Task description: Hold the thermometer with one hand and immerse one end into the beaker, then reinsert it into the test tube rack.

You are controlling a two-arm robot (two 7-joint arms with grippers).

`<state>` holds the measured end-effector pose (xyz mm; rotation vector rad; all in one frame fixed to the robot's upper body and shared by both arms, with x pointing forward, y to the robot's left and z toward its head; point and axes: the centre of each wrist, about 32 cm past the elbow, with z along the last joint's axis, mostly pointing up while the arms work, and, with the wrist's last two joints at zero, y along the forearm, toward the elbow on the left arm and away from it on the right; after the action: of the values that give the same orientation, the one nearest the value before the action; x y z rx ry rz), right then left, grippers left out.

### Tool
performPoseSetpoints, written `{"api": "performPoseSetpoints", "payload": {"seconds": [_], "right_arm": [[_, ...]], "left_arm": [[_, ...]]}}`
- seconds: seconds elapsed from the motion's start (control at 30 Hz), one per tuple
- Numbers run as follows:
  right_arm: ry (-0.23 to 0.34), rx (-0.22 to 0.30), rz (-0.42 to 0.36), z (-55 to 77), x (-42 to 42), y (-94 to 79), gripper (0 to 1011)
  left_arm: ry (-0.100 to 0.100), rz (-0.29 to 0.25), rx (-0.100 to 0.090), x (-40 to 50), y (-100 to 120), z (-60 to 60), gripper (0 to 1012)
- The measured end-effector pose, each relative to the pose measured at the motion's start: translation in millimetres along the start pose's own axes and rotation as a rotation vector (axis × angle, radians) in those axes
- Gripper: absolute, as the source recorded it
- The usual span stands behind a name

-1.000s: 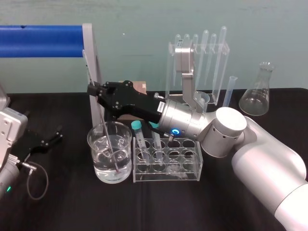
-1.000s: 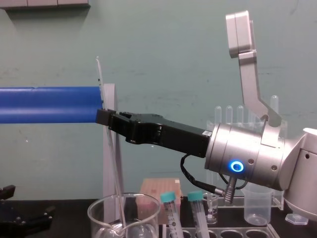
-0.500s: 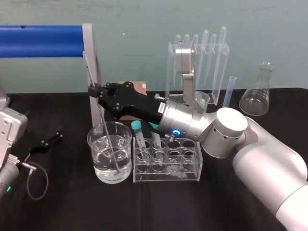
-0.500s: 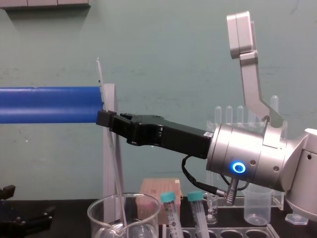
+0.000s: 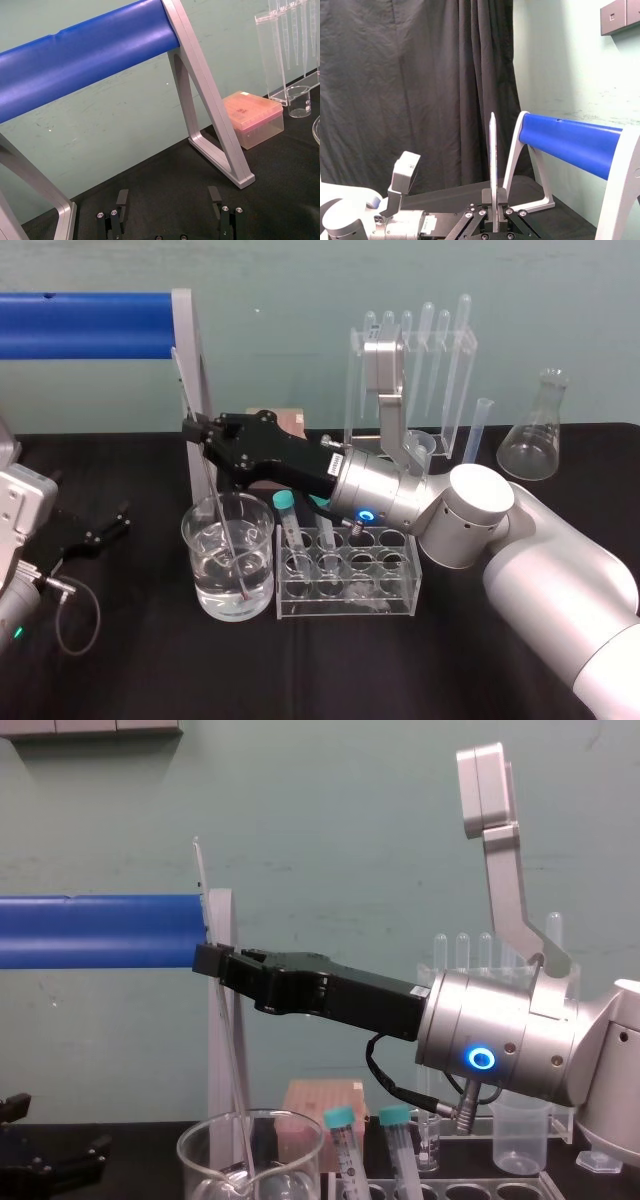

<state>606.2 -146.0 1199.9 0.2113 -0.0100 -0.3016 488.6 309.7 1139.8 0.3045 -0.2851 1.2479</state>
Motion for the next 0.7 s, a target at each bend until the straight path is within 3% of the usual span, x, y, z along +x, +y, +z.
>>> {"api": "performPoseSetpoints", "payload": {"seconds": [0.7], "right_arm": [[0.0,-0.002,0.0,-0.8,-0.5,-0.4,55]], "left_arm": [[0.0,0.0,0.0,0.0,0.0,0.0,1008]]}}
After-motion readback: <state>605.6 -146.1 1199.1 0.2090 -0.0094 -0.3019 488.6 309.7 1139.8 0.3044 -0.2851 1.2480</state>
